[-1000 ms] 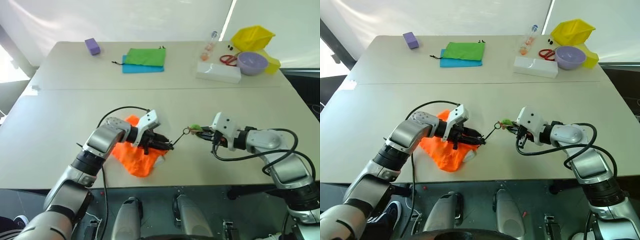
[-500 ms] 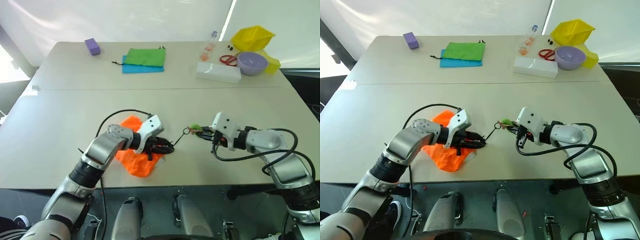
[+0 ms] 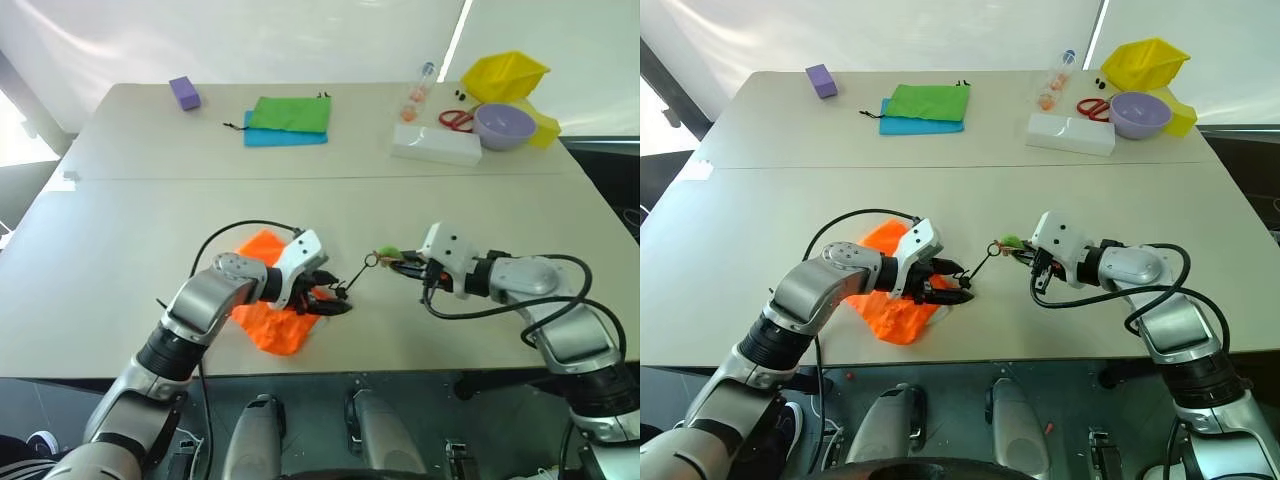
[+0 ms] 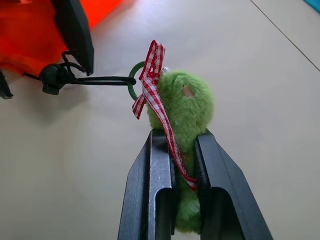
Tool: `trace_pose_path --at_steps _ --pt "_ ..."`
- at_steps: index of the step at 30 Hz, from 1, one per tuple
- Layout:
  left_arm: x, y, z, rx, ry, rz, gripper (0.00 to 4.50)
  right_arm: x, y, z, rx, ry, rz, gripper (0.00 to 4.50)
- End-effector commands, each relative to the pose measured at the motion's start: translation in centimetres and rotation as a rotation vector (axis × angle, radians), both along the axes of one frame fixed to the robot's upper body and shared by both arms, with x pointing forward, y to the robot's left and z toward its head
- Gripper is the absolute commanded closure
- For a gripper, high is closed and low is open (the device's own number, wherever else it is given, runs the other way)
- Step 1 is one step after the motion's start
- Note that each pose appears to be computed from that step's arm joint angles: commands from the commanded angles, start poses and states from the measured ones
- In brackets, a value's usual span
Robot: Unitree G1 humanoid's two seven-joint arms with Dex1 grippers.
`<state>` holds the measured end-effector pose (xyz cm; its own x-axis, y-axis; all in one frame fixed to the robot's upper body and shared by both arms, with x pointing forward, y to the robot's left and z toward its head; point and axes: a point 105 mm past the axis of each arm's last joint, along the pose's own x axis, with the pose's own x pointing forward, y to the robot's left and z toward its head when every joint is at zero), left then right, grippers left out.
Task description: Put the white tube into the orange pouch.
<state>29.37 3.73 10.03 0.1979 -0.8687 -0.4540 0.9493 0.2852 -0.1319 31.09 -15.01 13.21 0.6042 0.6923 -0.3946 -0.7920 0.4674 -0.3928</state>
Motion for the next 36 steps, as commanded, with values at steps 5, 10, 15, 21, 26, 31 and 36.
trace_pose_path --at_steps 5,10,15,21,26,31,36 --pt "0.5 -1.0 -0.3 0.046 -0.048 0.026 1.06 0.3 0.4 1.2 0.002 -0.053 0.022 4.5" --pt "0.7 -1.2 -0.4 0.055 -0.063 0.048 1.06 0.3 0.4 1.1 -0.001 -0.052 0.021 4.5" --pt "0.8 -1.1 -0.4 0.058 -0.067 0.063 1.06 0.3 0.4 1.1 -0.001 -0.05 0.02 4.5" --pt "0.7 -1.3 -0.5 0.062 -0.075 0.052 1.93 0.3 0.5 1.1 -0.002 -0.052 0.021 4.5" --pt "0.7 -1.2 -0.4 0.062 -0.087 0.04 2.88 0.2 0.5 1.1 -0.006 -0.053 0.02 4.5" --pt "0.5 -1.2 -0.2 0.034 -0.065 0.029 2.88 0.3 0.6 1.2 -0.002 -0.055 0.023 4.5" --pt "0.5 0.4 0.6 -0.03 -0.028 -0.029 2.88 0.3 0.5 1.2 -0.008 -0.052 0.024 4.5"
